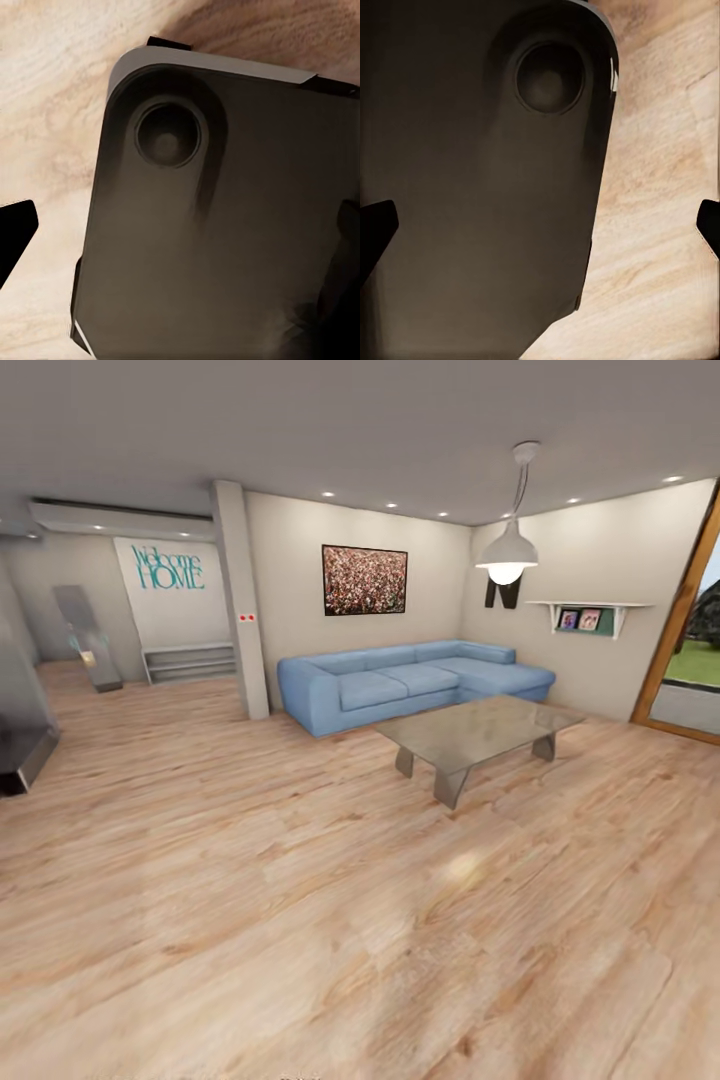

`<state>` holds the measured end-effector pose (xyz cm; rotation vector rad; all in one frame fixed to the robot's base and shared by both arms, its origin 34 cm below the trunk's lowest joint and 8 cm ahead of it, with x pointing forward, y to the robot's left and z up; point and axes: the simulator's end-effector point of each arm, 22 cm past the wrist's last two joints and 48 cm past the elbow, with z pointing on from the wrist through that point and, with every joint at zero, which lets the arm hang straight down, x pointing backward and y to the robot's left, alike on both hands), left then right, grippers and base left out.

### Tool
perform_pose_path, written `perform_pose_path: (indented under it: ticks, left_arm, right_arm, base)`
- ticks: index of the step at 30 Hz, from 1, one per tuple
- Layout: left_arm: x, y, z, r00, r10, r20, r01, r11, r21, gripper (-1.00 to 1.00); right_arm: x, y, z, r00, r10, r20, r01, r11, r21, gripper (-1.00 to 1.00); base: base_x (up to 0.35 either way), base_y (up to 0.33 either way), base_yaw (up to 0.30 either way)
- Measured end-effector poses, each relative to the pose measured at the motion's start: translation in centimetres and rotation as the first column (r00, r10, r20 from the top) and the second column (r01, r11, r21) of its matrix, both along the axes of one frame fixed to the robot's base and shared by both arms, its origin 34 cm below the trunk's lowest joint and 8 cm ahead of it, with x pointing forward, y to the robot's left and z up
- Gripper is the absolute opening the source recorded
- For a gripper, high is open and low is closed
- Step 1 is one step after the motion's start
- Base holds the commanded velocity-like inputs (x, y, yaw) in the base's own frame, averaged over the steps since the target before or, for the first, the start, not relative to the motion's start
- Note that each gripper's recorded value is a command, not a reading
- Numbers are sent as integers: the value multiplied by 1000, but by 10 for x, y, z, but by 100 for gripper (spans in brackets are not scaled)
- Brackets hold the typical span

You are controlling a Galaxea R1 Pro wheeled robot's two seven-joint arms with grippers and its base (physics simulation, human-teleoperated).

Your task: In the kitchen, take the popcorn bag from the countertop, put it into the microwave, and heat it until the popcorn is cooked so the cooked popcorn ends up inside the bag.

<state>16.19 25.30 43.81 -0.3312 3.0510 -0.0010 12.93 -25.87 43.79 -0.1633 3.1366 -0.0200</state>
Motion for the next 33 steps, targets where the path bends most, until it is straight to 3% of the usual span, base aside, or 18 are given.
perform_pose_path:
  ticks: [33]
  left_arm:
    - [0, 0, 0, 1000, 0, 0, 0, 1000, 0, 100]
  right_arm:
    - [0, 1, 0, 1000, 0, 1, 0, 1000, 1, 100]
  base:
    - [0, 0, 281]
